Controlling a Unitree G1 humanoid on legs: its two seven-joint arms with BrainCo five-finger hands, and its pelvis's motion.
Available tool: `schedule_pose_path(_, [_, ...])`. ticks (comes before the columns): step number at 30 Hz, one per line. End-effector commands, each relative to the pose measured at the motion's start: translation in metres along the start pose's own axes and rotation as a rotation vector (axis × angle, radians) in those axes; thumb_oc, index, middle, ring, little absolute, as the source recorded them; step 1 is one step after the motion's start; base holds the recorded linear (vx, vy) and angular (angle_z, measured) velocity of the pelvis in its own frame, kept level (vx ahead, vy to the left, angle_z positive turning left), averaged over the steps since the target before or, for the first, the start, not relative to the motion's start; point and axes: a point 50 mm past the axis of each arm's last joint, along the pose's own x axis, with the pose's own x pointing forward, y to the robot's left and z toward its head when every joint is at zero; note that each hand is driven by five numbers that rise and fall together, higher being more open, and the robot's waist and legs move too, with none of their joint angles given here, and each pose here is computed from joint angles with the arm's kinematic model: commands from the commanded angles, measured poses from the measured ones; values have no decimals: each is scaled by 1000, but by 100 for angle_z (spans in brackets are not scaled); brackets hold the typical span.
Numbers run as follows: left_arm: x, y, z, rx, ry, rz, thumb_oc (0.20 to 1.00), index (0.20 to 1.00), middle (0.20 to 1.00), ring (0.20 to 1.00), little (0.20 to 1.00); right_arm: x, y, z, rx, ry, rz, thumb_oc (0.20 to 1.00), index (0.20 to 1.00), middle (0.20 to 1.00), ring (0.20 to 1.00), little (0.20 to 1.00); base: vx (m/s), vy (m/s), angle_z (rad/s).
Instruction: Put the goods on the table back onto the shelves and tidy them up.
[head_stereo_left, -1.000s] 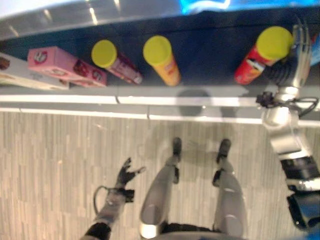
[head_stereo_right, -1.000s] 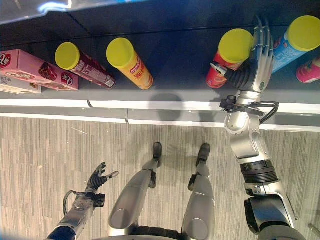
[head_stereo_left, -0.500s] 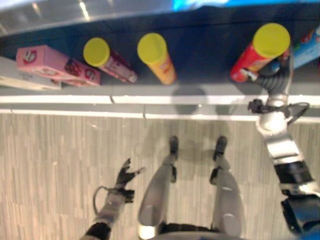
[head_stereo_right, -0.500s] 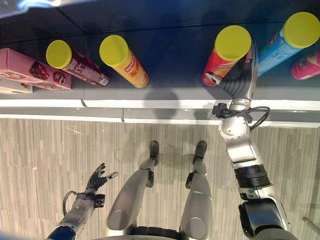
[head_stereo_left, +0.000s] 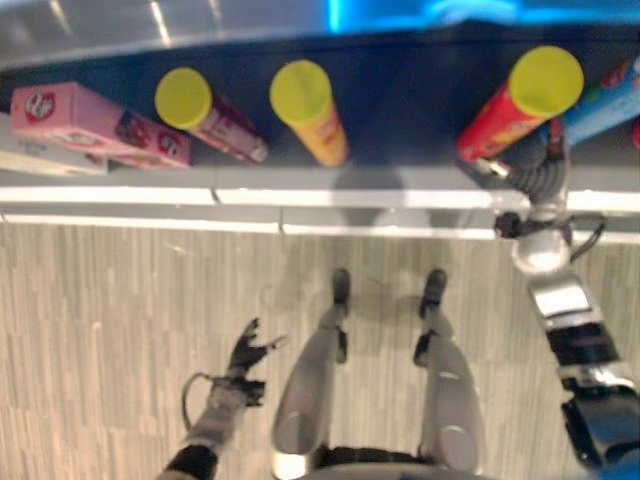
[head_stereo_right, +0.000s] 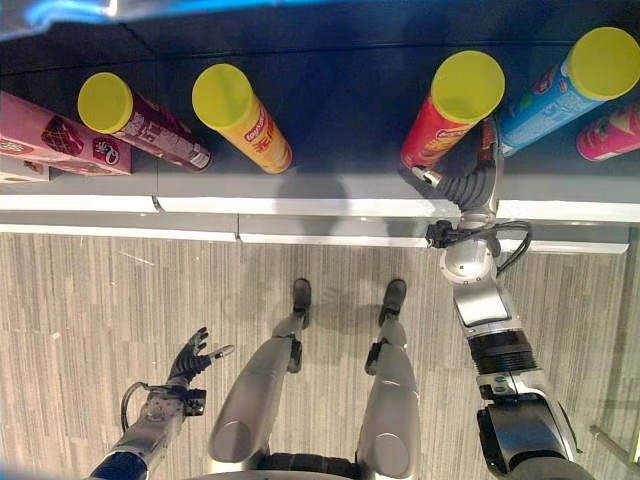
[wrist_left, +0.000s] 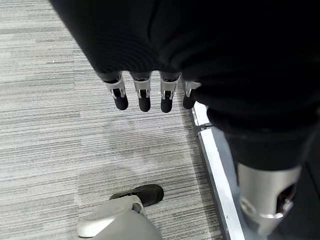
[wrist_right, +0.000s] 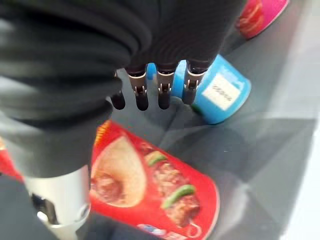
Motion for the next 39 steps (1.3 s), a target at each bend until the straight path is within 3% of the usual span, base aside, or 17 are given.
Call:
schedule_pose_path(1, [-5, 25, -4, 11, -5, 45, 1000, 1000, 1000, 1000, 1000, 13, -16, 18, -29, -122, -20, 1000, 1000, 1000, 1000, 1000, 0, 0, 0])
schedule_pose_path(23, [-7, 29, -3, 39, -28, 27, 1000, 1000, 1000, 1000, 1000, 39, -33, 22, -218, -177, -35, 1000, 1000, 1000, 1000, 1000, 0, 0, 0])
schedule_pose_path(39, [-7, 33, -1, 50, -36, 19, 1000, 1000, 1000, 1000, 1000, 40, -16, 37, -290, -269, 122, 1000, 1000, 1000, 1000, 1000, 0, 0, 0])
